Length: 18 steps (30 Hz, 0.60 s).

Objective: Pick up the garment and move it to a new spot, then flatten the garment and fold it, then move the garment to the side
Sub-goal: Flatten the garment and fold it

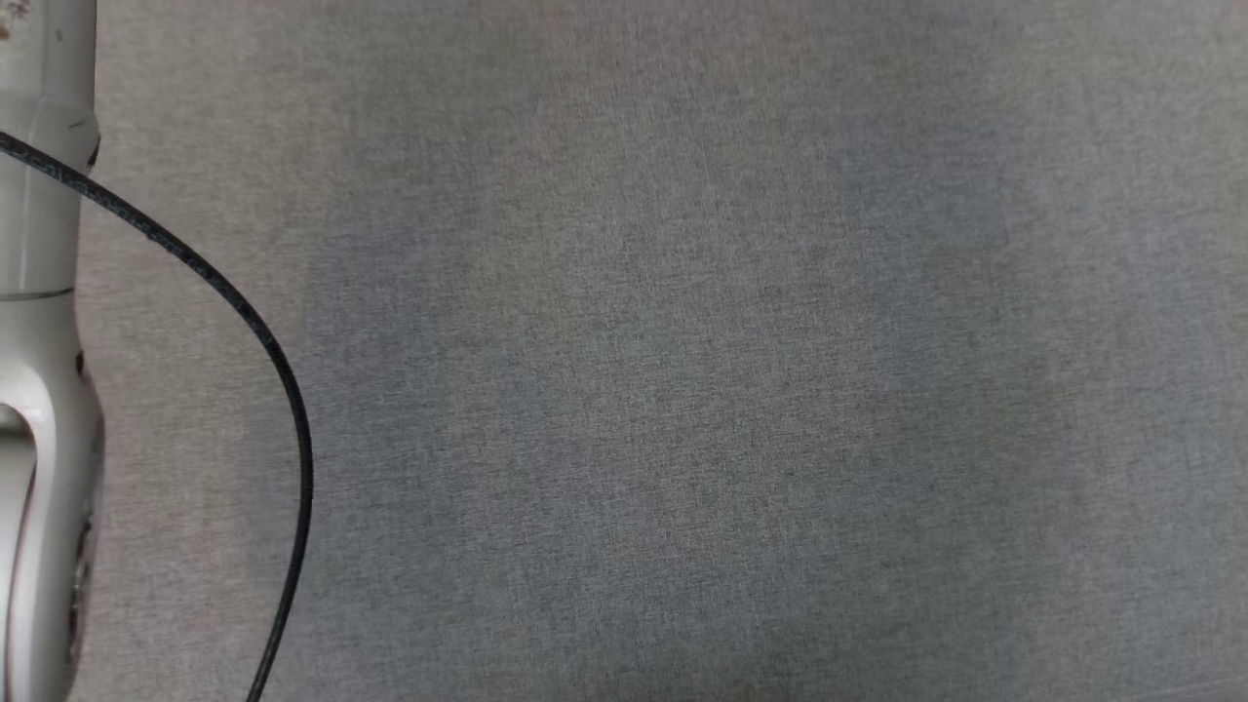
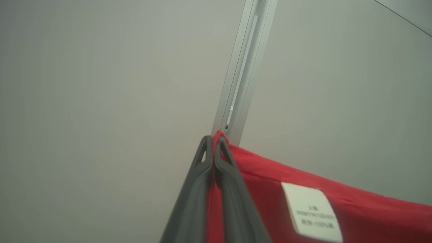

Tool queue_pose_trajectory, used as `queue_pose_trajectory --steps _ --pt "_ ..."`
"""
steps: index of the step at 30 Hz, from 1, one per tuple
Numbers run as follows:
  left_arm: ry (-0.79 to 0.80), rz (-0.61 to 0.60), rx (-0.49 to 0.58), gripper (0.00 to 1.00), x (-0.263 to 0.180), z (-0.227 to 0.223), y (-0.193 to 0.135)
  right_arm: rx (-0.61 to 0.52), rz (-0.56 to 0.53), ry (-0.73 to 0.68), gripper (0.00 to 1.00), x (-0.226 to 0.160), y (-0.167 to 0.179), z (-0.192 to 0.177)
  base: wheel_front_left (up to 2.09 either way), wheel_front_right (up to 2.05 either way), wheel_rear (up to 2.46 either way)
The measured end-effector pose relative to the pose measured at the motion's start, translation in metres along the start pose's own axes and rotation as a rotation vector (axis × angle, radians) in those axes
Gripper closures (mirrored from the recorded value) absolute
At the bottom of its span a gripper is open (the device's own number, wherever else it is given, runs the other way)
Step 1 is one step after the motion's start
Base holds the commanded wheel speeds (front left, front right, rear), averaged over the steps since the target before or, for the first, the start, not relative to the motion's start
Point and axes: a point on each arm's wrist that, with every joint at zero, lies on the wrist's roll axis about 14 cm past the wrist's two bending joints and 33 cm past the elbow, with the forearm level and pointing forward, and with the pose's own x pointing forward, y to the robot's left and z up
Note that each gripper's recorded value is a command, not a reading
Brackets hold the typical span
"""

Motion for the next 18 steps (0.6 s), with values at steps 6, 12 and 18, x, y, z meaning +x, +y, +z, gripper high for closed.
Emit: queue_pose_trajectory --steps 6,12,18 --pt "0.08 -0.007 0.016 1.0 -0.015 -0.062 0.011 0.039 -0.143 0.148 1.0 -0.051 -0.067 -0.08 0.0 0.0 0.0" --pt "0.24 -0.024 0.048 1.0 -0.058 -0.126 0.024 0.065 -0.287 0.247 1.0 -0.11 -0.114 -0.121 0.0 0.0 0.0" --pt "0.364 -0.029 0.083 1.0 -0.103 -0.155 0.033 0.095 -0.419 0.34 1.0 -0.176 -0.138 -0.142 0.0 0.0 0.0"
